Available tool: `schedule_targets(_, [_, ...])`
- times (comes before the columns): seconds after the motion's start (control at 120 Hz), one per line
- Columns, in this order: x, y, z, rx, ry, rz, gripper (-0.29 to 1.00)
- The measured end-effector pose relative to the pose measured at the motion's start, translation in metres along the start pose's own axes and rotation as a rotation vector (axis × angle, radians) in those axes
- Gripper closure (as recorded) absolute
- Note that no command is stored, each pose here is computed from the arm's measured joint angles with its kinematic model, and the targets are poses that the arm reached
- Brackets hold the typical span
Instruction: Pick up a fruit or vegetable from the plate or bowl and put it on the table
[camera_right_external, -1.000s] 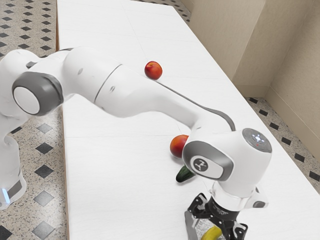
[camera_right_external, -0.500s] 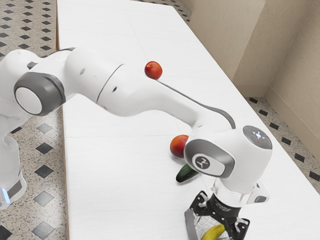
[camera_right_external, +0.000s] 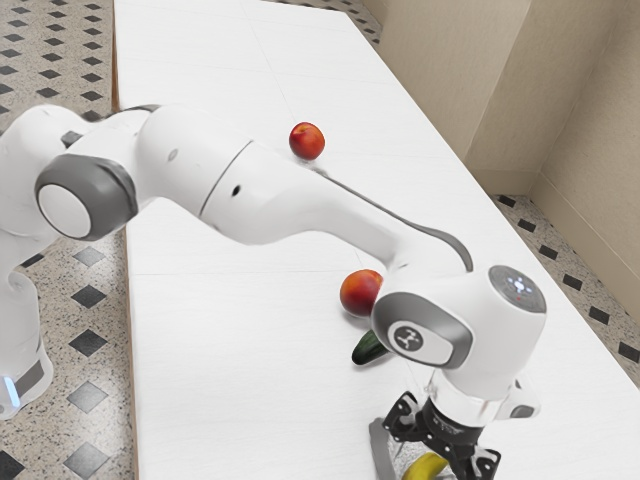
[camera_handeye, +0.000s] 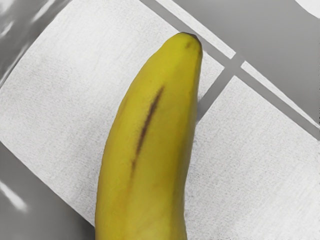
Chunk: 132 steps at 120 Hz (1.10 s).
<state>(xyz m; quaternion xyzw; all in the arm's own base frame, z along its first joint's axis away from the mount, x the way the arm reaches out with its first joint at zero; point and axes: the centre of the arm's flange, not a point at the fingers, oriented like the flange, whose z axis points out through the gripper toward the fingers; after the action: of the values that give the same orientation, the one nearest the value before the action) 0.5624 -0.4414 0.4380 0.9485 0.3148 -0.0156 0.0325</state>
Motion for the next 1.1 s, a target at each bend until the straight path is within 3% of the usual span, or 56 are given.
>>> schedule_targets(0.65, [0.004,0.003,0.019,0.015,-0.009,0.024,0.0])
schedule_targets(1.017, [0.003,0.002,0.025,0.021,-0.02,0.027,0.24])
schedule_targets(1.1, [0.002,0.001,0.027,0.024,-0.027,0.026,0.35])
